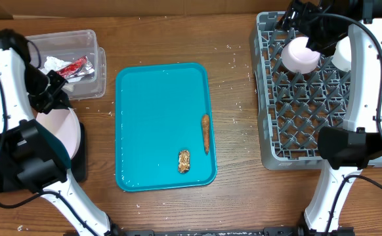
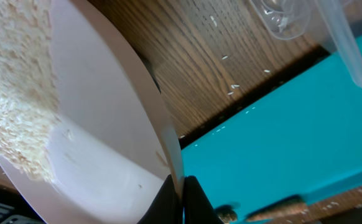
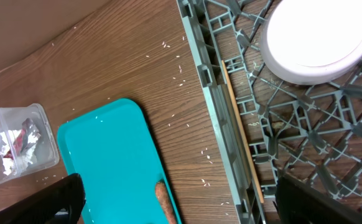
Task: Sort waste into correct bins and load items into the dishwasher
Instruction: 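Carry the plate left over the black tray, then tilt the plate with the left gripper to dump rice onto the black tray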
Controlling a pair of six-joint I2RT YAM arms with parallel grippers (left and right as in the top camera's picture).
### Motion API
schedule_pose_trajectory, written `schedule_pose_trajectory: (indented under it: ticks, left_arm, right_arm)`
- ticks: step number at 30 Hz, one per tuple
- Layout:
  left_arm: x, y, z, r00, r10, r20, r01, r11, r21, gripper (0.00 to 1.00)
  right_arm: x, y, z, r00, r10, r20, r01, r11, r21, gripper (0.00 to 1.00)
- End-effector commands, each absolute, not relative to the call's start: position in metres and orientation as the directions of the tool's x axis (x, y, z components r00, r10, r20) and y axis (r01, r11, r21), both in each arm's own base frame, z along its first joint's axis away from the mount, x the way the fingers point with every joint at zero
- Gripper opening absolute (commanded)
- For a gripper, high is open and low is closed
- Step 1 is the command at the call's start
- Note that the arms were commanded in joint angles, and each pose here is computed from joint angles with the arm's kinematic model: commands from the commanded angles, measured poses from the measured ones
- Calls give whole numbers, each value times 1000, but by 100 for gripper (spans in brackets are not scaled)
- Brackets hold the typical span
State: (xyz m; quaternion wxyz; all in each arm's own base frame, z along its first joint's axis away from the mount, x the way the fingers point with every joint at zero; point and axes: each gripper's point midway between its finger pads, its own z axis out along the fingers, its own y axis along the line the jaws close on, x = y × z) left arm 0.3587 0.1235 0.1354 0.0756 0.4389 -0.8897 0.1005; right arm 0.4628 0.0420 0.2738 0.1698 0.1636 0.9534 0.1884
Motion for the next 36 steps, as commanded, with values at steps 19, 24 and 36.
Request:
schedule_pose_trajectory:
  ticks: [19,24,36]
  left_arm:
    - [356,159,180,-605,-761,233,-753,452,-478,4]
    - [356,164,188,-599,-762,245,-732,397,-554,4]
    - [352,181,202,-578,-777,250,-694,306,-651,4]
  right_arm:
    - [460,39,286,-877,376,-298,237,879,413,100]
    - [460,39,286,-877,376,-298,237,879,413,100]
    - [460,39,286,-877,376,-298,237,879,413,100]
